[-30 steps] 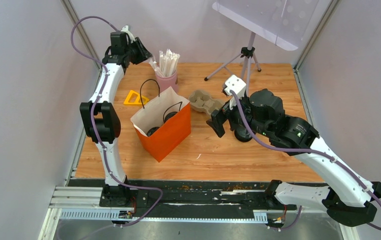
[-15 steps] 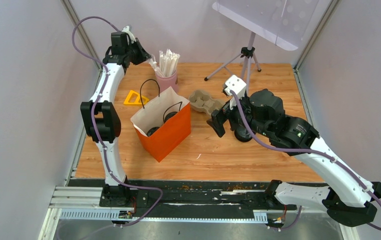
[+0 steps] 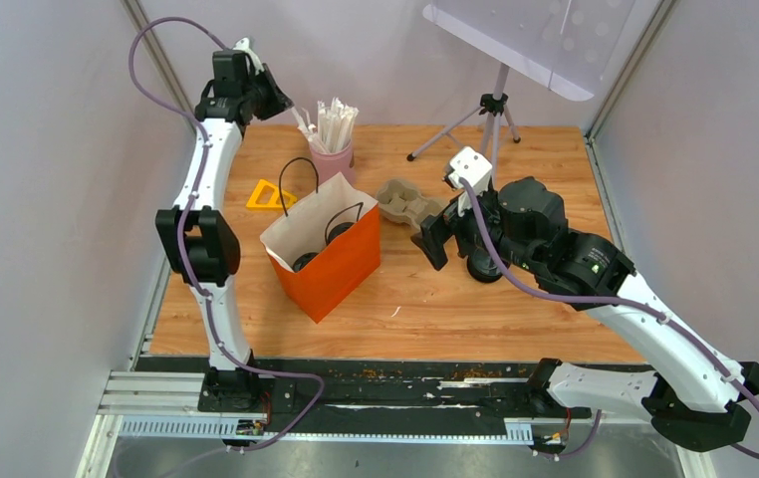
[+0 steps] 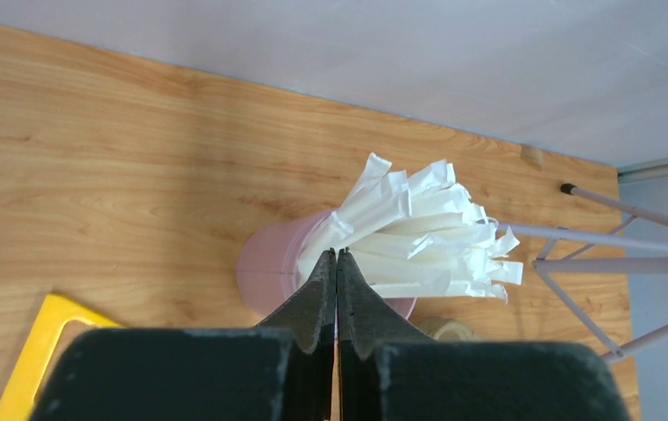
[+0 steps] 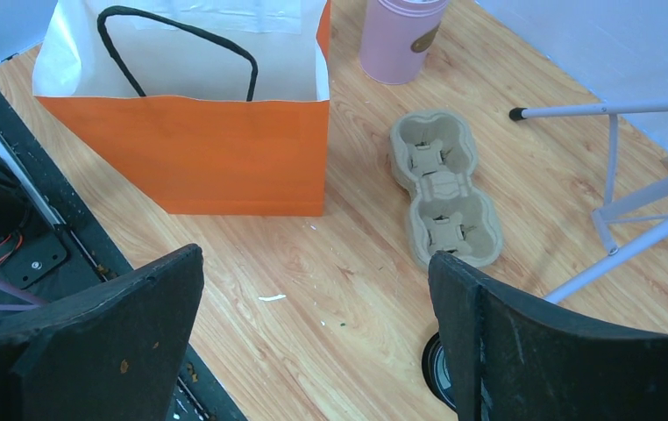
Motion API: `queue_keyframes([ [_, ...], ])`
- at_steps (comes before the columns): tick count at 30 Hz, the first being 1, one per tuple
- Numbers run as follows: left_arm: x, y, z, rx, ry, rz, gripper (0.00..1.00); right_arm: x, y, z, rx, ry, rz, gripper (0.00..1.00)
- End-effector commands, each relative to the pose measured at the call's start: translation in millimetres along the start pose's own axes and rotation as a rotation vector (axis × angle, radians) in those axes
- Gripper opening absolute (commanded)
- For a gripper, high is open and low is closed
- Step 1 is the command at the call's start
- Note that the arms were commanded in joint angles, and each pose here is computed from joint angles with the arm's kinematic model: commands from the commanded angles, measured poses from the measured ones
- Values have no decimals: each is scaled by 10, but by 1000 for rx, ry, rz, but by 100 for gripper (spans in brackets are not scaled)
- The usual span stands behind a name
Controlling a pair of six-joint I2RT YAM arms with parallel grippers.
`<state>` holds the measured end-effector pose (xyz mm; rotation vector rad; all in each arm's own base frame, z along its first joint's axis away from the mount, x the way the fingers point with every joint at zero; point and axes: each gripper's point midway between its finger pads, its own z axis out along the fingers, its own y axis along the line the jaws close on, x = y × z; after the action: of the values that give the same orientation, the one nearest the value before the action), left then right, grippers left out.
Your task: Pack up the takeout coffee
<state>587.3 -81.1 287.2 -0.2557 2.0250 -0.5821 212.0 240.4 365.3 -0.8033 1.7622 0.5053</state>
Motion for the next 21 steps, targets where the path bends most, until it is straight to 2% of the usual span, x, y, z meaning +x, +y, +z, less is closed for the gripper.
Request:
queue_keyframes([
  [1, -599, -426, -792, 11, -153, 78, 0, -161, -81, -50, 38, -75, -3, 100],
  [10, -1009, -918, -1900, 61, -328, 108, 0, -179, -132, -98, 64, -78, -9, 100],
  [18, -941, -1175, -3050, 69, -429, 160, 0, -275, -137, -166, 61, -75, -13, 100],
  [21, -761, -1149, -3344, 34, -389, 162, 0, -289, -127, -160, 56, -74, -10, 100],
])
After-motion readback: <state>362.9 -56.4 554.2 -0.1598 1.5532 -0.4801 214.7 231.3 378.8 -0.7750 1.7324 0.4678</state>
